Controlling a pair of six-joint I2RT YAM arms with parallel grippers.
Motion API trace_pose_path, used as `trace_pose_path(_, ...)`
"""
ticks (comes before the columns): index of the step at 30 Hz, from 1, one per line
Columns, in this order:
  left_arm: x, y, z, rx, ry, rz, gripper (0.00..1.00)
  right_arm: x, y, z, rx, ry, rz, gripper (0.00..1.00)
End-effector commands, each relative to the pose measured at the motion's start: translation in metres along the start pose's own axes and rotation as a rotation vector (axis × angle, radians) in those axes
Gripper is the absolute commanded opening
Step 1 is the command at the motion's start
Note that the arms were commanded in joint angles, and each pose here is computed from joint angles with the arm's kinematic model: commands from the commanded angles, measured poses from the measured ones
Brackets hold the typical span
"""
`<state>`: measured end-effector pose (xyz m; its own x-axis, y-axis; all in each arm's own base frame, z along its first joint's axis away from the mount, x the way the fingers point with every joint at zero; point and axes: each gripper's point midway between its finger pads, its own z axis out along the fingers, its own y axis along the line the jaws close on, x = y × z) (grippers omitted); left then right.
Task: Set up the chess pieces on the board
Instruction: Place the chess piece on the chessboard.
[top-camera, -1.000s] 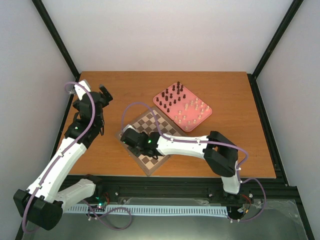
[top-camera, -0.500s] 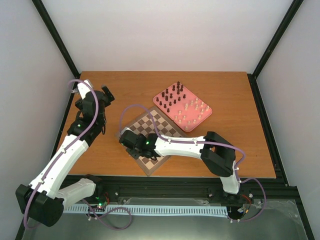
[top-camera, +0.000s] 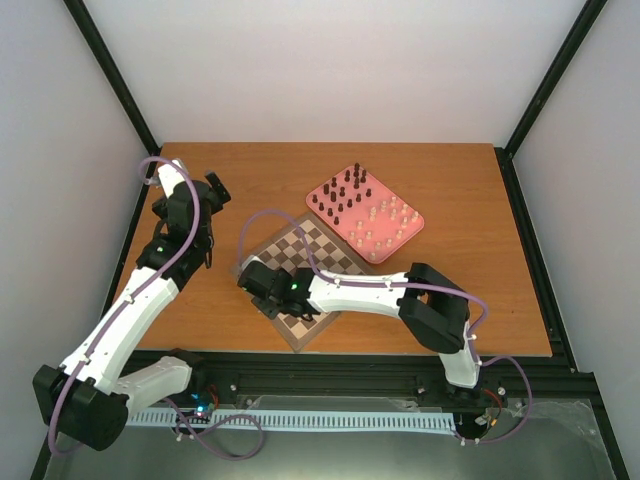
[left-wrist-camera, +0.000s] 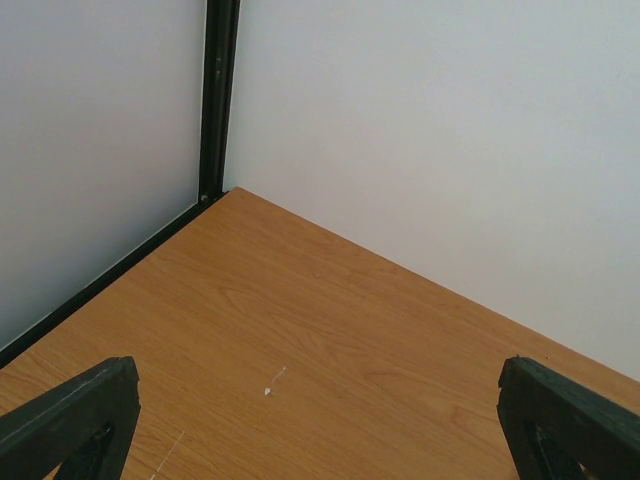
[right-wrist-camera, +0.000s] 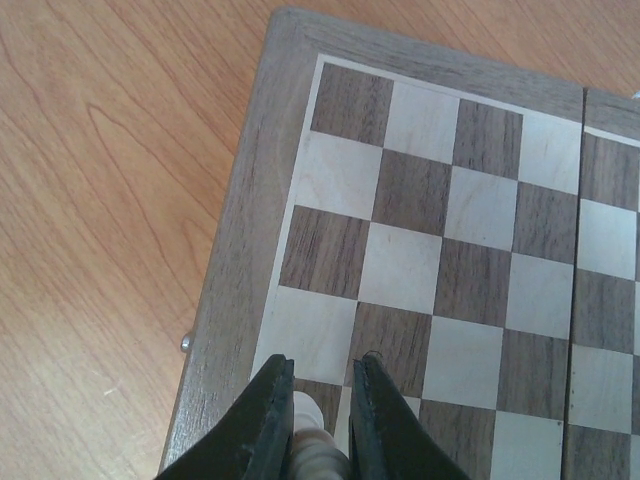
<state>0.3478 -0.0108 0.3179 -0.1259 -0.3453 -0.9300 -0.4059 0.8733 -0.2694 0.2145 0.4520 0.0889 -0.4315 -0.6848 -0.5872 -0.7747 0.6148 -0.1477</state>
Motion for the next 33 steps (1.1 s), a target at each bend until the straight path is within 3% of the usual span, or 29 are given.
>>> trace_pose_path(1, -0.004, 0.0, 0.0, 0.006, -0.011, 0.005, 1.0, 0.013, 0.002, 0.011, 0.017, 0.025, -0.022, 0.03)
trace_pose_path(17, -0.003, -0.002, 0.001, 0.011, -0.008, 0.007, 1.0, 0.018, 0.002, 0.017, 0.02, 0.037, -0.027, 0.09)
trace_pose_path(33, -0.001, -0.002, 0.002, 0.009, -0.004, 0.006, 1.0, 0.018, 0.003, 0.005, -0.002, 0.03, -0.014, 0.07)
